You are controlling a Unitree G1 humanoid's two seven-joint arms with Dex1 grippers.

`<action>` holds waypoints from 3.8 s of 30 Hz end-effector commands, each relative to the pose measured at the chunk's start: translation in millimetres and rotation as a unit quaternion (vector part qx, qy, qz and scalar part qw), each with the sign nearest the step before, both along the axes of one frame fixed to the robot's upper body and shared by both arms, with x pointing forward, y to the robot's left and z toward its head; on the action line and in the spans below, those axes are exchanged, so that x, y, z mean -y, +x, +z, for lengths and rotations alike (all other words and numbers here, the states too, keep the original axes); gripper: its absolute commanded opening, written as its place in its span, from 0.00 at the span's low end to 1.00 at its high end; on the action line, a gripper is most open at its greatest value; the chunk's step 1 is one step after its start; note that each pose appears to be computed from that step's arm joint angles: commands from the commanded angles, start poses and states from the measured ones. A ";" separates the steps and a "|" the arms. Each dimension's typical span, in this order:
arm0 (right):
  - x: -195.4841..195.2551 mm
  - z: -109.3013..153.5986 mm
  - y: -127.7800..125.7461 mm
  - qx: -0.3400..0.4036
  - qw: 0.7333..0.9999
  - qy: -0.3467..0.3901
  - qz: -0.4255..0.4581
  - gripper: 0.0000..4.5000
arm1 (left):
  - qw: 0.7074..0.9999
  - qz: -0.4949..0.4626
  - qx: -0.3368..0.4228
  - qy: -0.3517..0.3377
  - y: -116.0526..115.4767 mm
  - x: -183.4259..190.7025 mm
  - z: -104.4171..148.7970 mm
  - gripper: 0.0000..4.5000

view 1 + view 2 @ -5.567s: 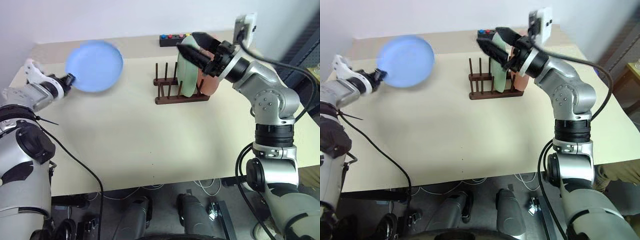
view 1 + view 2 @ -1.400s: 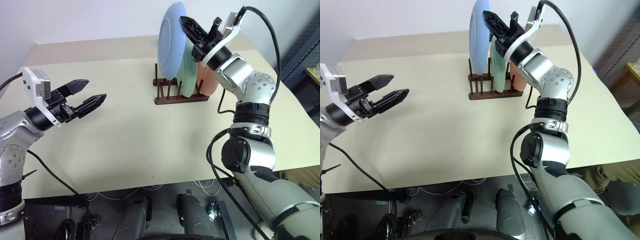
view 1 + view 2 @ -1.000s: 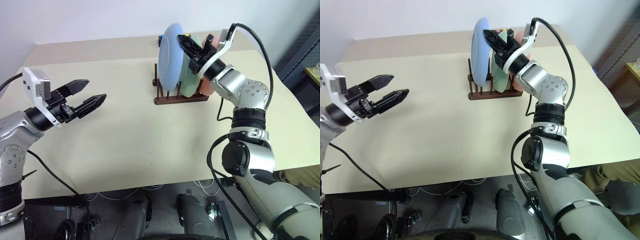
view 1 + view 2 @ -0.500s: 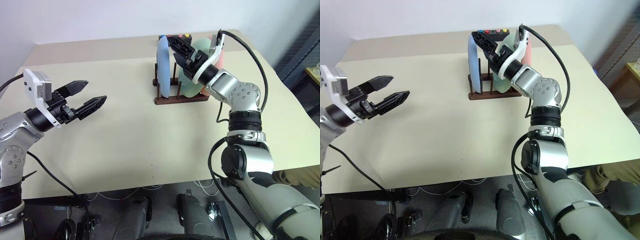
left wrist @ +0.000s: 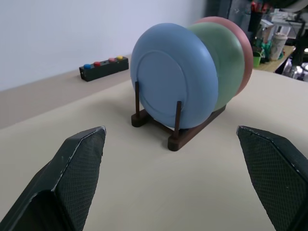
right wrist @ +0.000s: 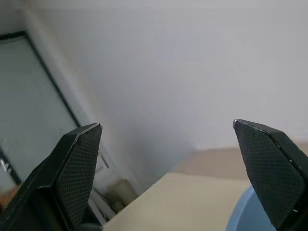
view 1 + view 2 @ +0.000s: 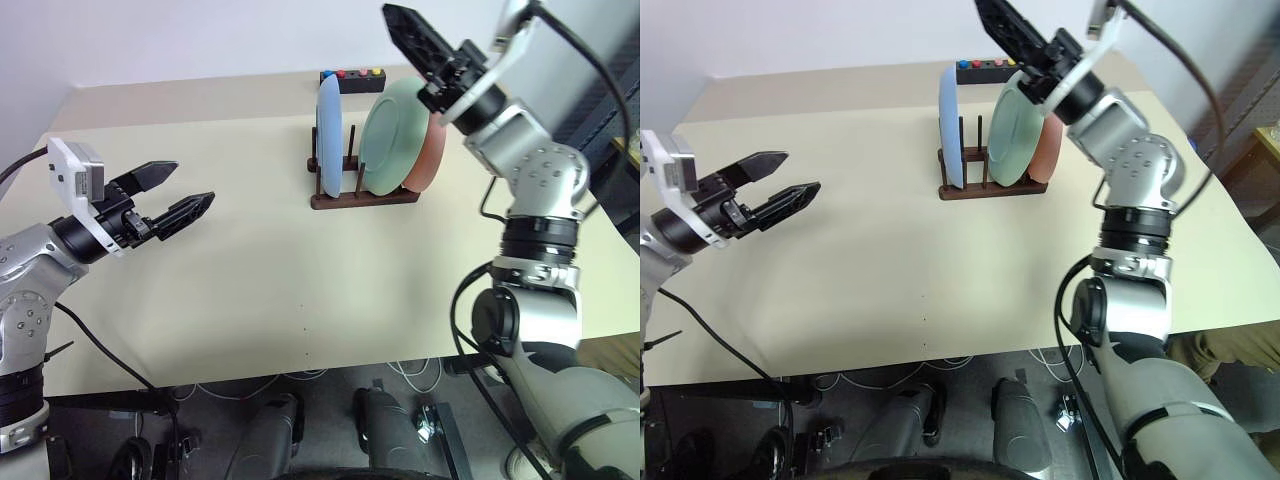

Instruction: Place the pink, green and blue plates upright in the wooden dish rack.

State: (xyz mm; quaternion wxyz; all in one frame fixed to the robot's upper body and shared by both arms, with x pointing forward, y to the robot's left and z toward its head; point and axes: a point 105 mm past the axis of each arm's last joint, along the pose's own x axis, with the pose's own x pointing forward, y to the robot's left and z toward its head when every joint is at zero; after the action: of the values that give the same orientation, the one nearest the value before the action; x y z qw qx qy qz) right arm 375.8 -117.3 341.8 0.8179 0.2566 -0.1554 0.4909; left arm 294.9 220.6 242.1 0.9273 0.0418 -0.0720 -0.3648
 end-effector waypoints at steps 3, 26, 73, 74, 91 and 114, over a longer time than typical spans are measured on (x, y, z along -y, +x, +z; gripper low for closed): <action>21.9 -62.6 -25.0 0.090 0.958 -0.270 -0.029 0.51 | 1.000 -0.005 0.030 0.008 -2.8 1.4 12.6 1.00; 49.3 -127.1 11.8 0.256 0.772 -0.541 -0.214 0.01 | 0.998 -0.021 0.044 0.029 2.4 8.7 15.5 1.00; 41.4 -86.0 23.6 0.360 0.701 -0.553 -0.270 0.01 | 0.997 -0.013 0.064 0.032 2.3 7.9 25.3 1.00; 39.7 -82.4 23.2 0.364 0.703 -0.548 -0.272 0.01 | 0.997 -0.013 0.064 0.032 2.3 7.8 25.2 1.00; 36.7 -17.5 21.3 0.342 0.788 -0.384 -0.337 0.01 | 0.998 -0.010 0.058 0.032 0.8 4.9 22.8 1.00; -1.1 -88.7 -81.5 0.056 0.936 -0.304 0.169 0.98 | 0.994 -0.015 0.007 0.109 -27.4 -5.3 3.5 1.00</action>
State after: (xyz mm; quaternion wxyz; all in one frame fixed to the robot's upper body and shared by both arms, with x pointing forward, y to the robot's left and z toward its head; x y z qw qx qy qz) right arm 297.6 -123.4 259.6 0.7577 0.0282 0.0032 0.6520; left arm 275.1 224.5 236.3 0.9138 0.1120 -0.0254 -0.3895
